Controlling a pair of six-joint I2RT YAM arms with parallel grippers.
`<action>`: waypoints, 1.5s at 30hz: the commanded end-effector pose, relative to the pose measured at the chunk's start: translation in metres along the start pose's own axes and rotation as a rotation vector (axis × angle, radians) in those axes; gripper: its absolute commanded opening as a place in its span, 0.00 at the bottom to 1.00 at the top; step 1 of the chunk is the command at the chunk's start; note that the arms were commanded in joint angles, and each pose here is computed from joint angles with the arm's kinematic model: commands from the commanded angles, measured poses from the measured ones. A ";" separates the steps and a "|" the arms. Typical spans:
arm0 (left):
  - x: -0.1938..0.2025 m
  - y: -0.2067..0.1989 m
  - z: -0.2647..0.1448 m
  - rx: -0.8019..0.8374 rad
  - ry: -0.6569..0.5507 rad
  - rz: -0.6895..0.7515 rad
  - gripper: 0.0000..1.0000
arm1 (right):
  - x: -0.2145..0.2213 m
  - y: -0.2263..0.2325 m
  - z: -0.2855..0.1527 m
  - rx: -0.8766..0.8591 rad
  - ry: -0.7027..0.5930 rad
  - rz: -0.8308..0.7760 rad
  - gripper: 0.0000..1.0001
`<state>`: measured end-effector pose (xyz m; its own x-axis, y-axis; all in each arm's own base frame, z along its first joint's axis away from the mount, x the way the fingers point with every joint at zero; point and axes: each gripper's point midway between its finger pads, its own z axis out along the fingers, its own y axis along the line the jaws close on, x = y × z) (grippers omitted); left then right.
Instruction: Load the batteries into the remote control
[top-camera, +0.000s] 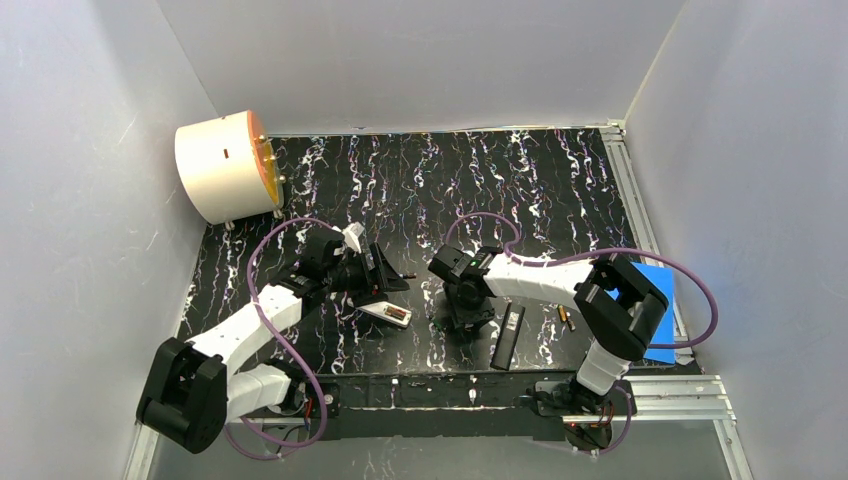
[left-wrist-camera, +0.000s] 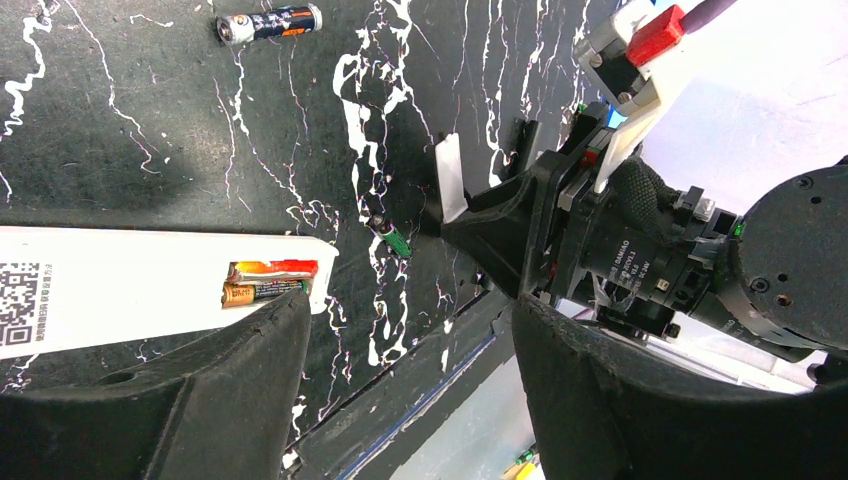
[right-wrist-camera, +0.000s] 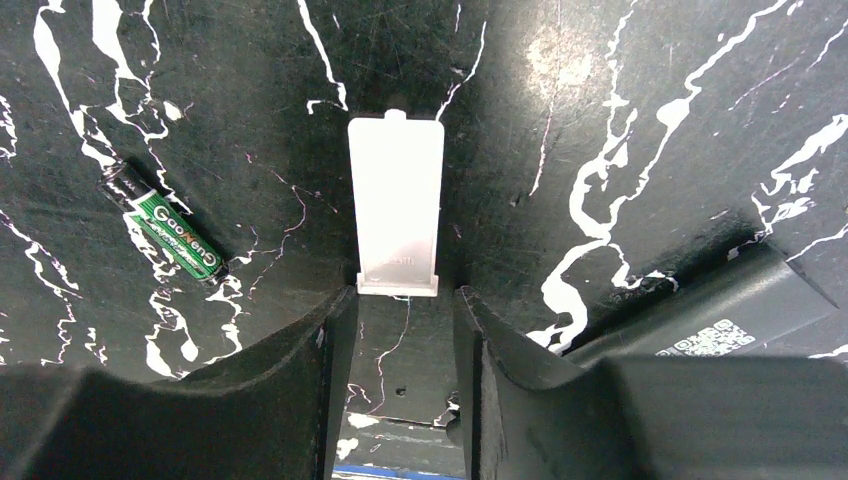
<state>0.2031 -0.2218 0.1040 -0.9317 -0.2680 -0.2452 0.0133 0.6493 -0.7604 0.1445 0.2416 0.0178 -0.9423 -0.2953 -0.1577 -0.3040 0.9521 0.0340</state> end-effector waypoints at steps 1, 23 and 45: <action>-0.006 -0.013 -0.003 0.028 -0.006 0.035 0.71 | -0.006 0.010 0.006 -0.027 -0.017 0.002 0.44; -0.003 -0.019 -0.001 0.070 0.022 0.028 0.71 | -0.016 -0.001 0.011 0.016 -0.075 -0.029 0.32; -0.003 -0.051 0.049 0.111 0.161 0.096 0.69 | -0.059 0.034 -0.048 -0.239 -0.360 -0.111 0.33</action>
<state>0.2243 -0.2780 0.1057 -0.9702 -0.1378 -0.1993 0.0789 0.5979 -0.7977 0.1755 0.2749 0.0539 -0.8422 -0.3254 -0.4299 -0.4301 0.8863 0.1718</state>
